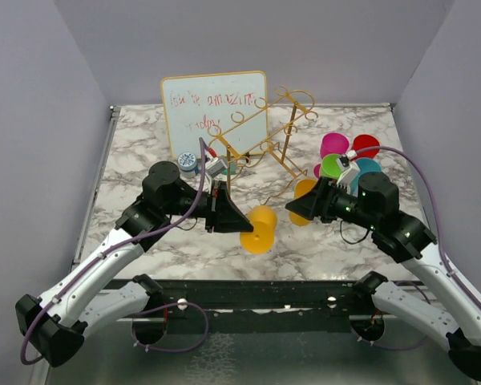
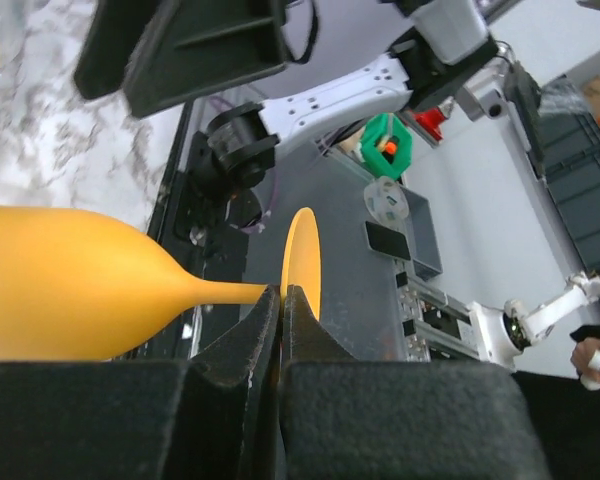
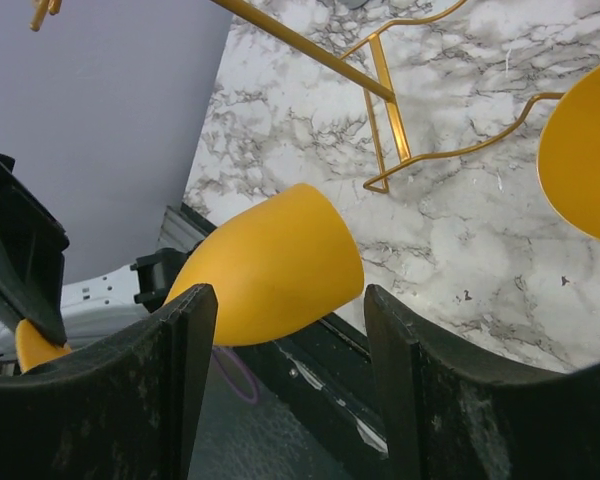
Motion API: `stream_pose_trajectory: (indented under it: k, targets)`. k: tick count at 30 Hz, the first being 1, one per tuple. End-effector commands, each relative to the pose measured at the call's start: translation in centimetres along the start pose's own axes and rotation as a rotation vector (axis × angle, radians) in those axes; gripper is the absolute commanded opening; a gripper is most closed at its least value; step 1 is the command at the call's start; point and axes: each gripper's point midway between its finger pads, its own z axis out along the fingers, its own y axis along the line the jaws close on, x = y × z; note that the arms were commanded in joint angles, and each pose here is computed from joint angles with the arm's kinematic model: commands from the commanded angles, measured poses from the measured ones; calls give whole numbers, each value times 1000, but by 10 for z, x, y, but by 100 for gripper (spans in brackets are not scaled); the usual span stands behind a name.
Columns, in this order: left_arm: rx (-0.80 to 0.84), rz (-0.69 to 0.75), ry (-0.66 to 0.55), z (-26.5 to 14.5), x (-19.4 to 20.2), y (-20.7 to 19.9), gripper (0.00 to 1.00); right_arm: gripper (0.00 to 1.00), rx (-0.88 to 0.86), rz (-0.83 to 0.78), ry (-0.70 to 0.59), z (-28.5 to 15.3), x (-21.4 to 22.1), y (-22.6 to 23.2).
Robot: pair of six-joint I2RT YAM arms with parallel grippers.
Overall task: Take the wine glass off the wine glass rack
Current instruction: Place the wine glass at the center of the board.
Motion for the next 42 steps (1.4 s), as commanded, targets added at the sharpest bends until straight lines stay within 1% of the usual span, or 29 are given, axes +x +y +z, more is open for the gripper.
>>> stream_pose_trajectory:
  k: [1, 5, 7, 9, 12, 14, 17, 19, 22, 27, 31, 33, 35, 39, 42]
  targets:
    - [205, 226, -35, 3, -15, -45, 0, 67, 20, 4, 8, -6, 2, -2]
    - [287, 305, -12, -4, -12, -66, 0, 70, -23, -34, 54, -5, 5, 8]
    - [302, 327, -1, -7, -8, -69, 0, 70, 10, -48, 39, -7, 0, 5]
    - [306, 348, 1, -8, -3, -68, 0, 72, 7, -83, 23, -8, -5, 7]
    - [311, 339, 15, -8, 3, -64, 0, 73, -76, -115, 52, -11, -7, 27]
    - [317, 338, 24, -7, 3, -63, 0, 73, -163, -145, 106, -11, -1, 42]
    - [335, 383, 23, -7, -1, -68, 0, 73, -255, -143, 174, -7, 8, 55]
    - [350, 415, 23, -9, -3, -73, 0, 73, -339, -144, 188, -10, 11, 68]
    - [363, 448, 22, -11, -4, -77, 0, 73, -417, -145, 204, -15, 10, 79]
    - [379, 468, 32, -13, -1, -79, 0, 73, -472, -129, 200, -23, -3, 76]
    - [390, 505, 36, -12, -3, -80, 0, 72, -590, -42, 243, -36, -11, 67]
    - [388, 535, 29, -12, -4, -78, 0, 70, -613, -15, 257, -39, -10, 59]
    - [376, 572, 9, -11, -7, -78, 0, 70, -649, -35, 283, -45, -5, 61]
    - [383, 611, -3, -12, -11, -81, 0, 69, -666, -40, 302, -52, 1, 63]
    - [378, 627, -11, -11, -12, -80, 0, 67, -707, -41, 318, -58, 5, 67]
